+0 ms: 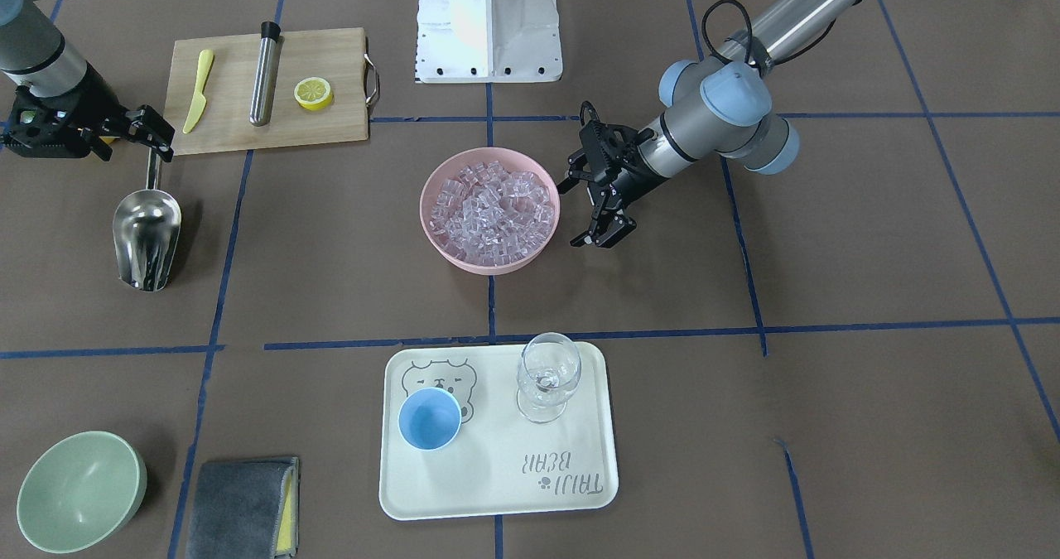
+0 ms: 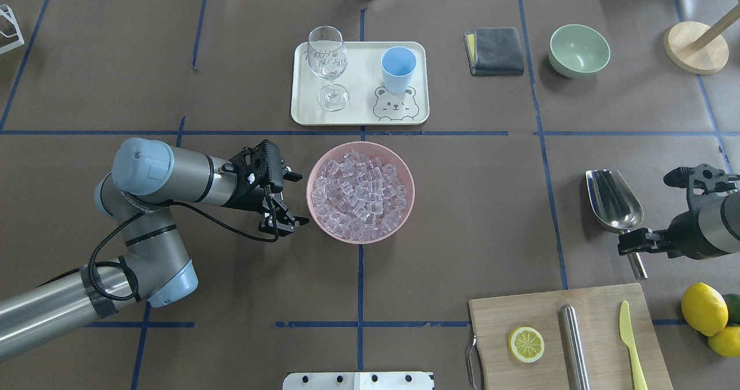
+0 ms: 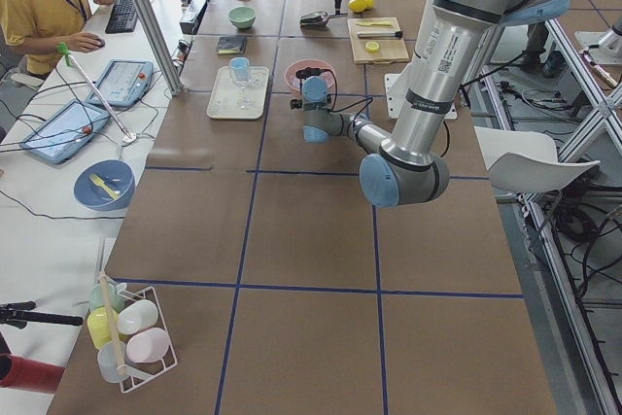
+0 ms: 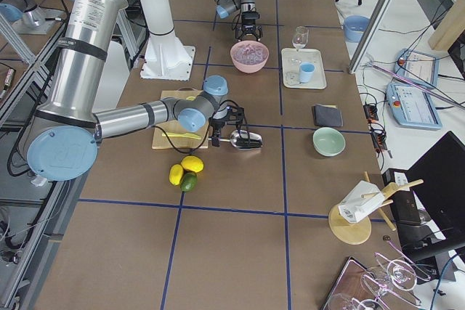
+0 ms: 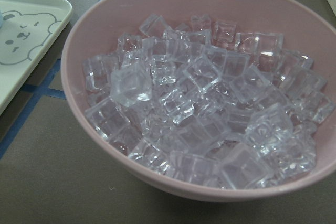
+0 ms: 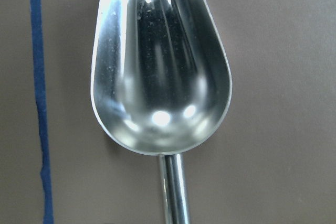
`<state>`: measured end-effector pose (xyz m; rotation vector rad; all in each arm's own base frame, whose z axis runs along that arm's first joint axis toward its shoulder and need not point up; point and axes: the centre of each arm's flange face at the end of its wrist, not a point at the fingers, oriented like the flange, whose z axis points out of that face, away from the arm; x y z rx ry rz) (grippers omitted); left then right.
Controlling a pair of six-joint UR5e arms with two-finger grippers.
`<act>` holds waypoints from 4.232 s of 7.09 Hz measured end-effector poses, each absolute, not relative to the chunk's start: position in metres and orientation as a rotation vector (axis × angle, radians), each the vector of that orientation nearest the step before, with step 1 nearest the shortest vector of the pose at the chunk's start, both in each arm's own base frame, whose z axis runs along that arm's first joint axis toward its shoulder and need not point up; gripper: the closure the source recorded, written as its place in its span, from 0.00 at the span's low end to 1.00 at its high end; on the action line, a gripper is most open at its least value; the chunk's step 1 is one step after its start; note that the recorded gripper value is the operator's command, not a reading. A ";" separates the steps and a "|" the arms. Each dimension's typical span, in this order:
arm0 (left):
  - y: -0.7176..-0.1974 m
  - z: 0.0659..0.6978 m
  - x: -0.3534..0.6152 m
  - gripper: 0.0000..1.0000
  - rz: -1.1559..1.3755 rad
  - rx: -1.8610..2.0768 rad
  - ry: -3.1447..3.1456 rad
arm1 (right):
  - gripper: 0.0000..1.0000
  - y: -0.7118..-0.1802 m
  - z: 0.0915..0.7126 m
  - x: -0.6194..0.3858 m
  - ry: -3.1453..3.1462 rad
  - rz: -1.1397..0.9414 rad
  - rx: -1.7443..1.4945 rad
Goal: Put ice in cup with scoop
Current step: 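Grasp the metal scoop handle with the right gripper, then lift the scoop and carry it toward the pink bowl with the right gripper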
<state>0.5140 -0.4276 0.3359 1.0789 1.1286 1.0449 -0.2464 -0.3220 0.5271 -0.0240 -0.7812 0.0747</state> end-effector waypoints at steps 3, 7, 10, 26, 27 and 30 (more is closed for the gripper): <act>-0.428 0.335 0.513 0.00 1.045 1.081 1.130 | 0.03 -0.315 0.526 -0.264 -0.755 0.074 0.057; -0.427 0.332 0.513 0.00 1.044 1.086 1.134 | 0.14 -0.307 0.532 -0.277 -0.718 0.076 0.102; -0.426 0.328 0.511 0.00 1.046 1.092 1.140 | 0.80 -0.304 0.536 -0.281 -0.715 0.068 0.093; -0.424 0.329 0.506 0.00 1.039 1.094 1.141 | 1.00 -0.333 0.324 -0.319 -0.961 -0.293 0.307; -0.424 0.329 0.507 0.00 1.039 1.093 1.142 | 1.00 -0.342 0.277 -0.344 -0.896 -0.320 0.291; -0.423 0.331 0.507 0.00 1.041 1.089 1.141 | 1.00 -0.331 0.185 -0.391 -0.742 -0.452 0.271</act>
